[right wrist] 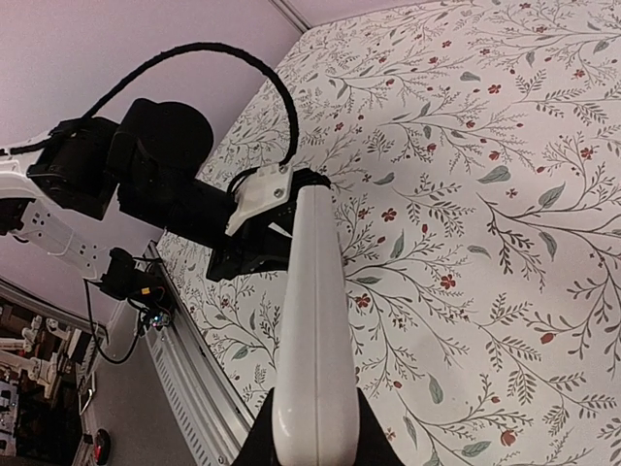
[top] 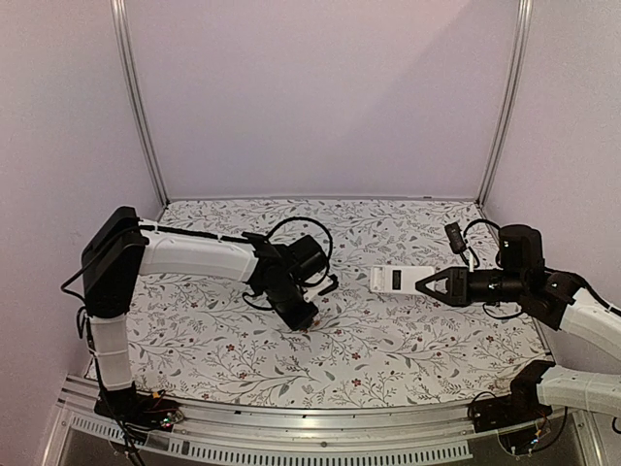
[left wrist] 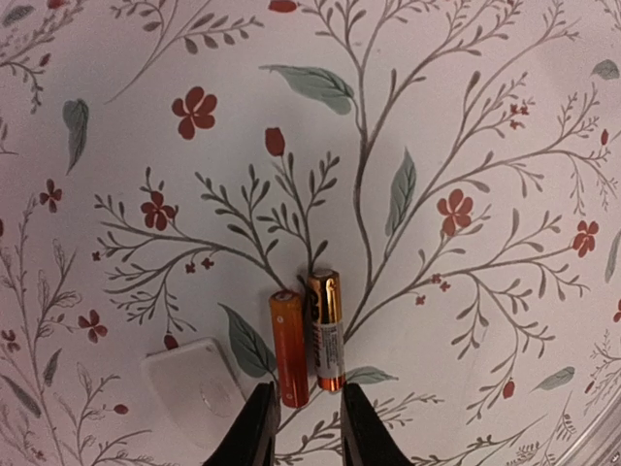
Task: Load the batteries into the remote control
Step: Pick up the battery from the center of the board.
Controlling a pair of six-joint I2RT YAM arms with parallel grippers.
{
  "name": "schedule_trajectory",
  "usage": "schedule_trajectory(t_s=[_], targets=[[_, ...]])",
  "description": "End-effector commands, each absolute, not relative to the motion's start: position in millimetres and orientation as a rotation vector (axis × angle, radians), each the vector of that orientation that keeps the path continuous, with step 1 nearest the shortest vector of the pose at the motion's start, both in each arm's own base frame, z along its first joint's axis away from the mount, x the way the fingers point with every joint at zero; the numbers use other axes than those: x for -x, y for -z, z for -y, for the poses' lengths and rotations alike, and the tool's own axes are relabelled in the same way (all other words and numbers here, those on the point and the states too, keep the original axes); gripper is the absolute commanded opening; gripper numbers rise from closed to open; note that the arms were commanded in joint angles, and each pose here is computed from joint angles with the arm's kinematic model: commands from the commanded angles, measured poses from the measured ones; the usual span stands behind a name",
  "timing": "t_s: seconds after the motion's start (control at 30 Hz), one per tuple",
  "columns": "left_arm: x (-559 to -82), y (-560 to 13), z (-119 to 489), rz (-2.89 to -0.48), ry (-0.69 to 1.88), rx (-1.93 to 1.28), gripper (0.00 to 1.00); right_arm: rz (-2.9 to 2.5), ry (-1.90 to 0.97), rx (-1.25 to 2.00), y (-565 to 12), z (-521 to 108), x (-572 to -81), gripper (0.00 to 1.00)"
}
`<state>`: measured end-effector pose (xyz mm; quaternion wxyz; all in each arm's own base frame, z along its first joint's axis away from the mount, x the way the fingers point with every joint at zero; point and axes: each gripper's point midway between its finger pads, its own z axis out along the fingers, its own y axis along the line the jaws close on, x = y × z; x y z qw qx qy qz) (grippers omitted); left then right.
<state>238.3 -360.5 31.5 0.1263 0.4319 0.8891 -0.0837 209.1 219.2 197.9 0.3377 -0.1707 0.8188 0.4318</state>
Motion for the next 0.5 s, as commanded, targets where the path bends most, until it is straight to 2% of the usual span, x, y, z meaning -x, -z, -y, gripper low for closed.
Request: schedule_trajectory(t_s=[0.0, 0.47], targets=[[-236, -22, 360, -2.603, 0.198, -1.298, 0.24, -2.132, -1.147, 0.442, -196, -220, -208, 0.0], [-245, -9, 350, -2.627, 0.12, -1.288, 0.17, -2.133, -1.158, 0.439, -199, -220, -211, 0.0]])
